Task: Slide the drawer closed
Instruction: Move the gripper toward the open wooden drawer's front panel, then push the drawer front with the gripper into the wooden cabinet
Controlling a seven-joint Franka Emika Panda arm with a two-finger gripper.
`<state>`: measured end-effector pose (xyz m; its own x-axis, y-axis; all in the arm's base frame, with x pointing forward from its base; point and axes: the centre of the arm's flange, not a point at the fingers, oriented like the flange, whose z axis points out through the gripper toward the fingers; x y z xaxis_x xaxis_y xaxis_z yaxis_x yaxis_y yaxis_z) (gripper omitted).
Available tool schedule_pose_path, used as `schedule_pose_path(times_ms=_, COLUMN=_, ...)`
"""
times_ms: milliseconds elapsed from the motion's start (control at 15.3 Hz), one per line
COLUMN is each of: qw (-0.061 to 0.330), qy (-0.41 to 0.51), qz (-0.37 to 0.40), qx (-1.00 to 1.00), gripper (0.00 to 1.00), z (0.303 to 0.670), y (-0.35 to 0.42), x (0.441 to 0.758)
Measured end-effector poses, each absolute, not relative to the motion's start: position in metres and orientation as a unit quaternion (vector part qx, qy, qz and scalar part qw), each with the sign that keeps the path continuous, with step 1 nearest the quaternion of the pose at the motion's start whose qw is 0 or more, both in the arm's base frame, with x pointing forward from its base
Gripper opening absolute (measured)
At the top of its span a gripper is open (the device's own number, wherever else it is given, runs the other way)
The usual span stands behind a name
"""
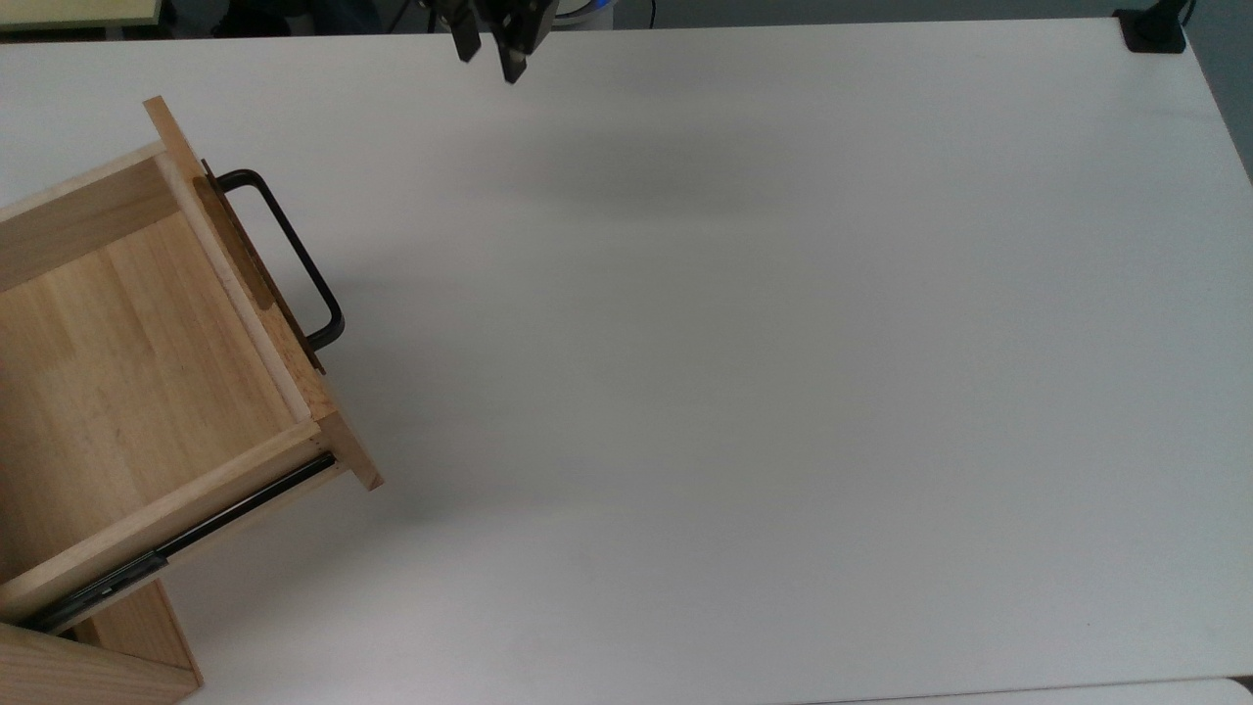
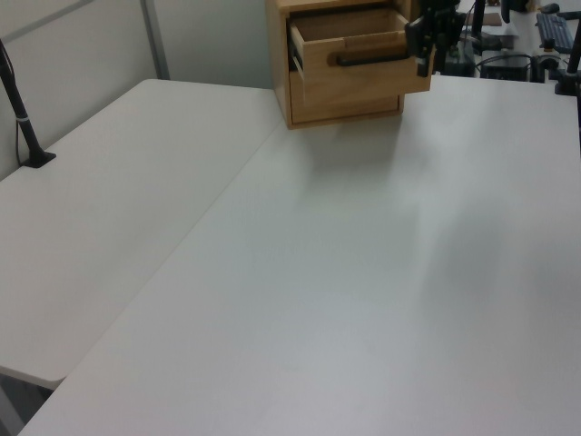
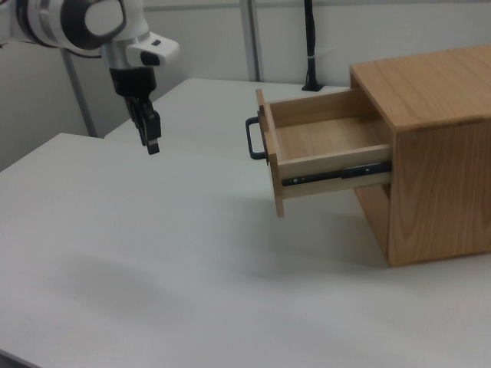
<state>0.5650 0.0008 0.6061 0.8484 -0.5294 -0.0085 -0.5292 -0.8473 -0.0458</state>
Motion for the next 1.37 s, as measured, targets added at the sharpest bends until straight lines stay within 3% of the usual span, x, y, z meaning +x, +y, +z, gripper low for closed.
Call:
schedule_pose_path(times_ms=130, qw=0.021, qy=0.319, qz=0.005, qx=-0.947, gripper=0.19, z=0.593, y=0.0, x=0.573)
schedule_pose_path(times_ms=326, qw=0.022, qy=0.346, qz=-0.002, qx=-0.938, gripper=0.17, z=0.577, y=-0.004, x=0.587)
schedule_pose_path(times_ms=782, qw=0.009, qy=0.411, qz=-0.098, qx=-0.906, gripper=0.16, z=0.539, y=-0.068, x=0.64)
schedule_pose_path(times_ms=1369, qw=0.012, qy=0.464, qz=-0.182, qx=-0.867, gripper=0.16, z=0.527, y=-0.154, x=0.676)
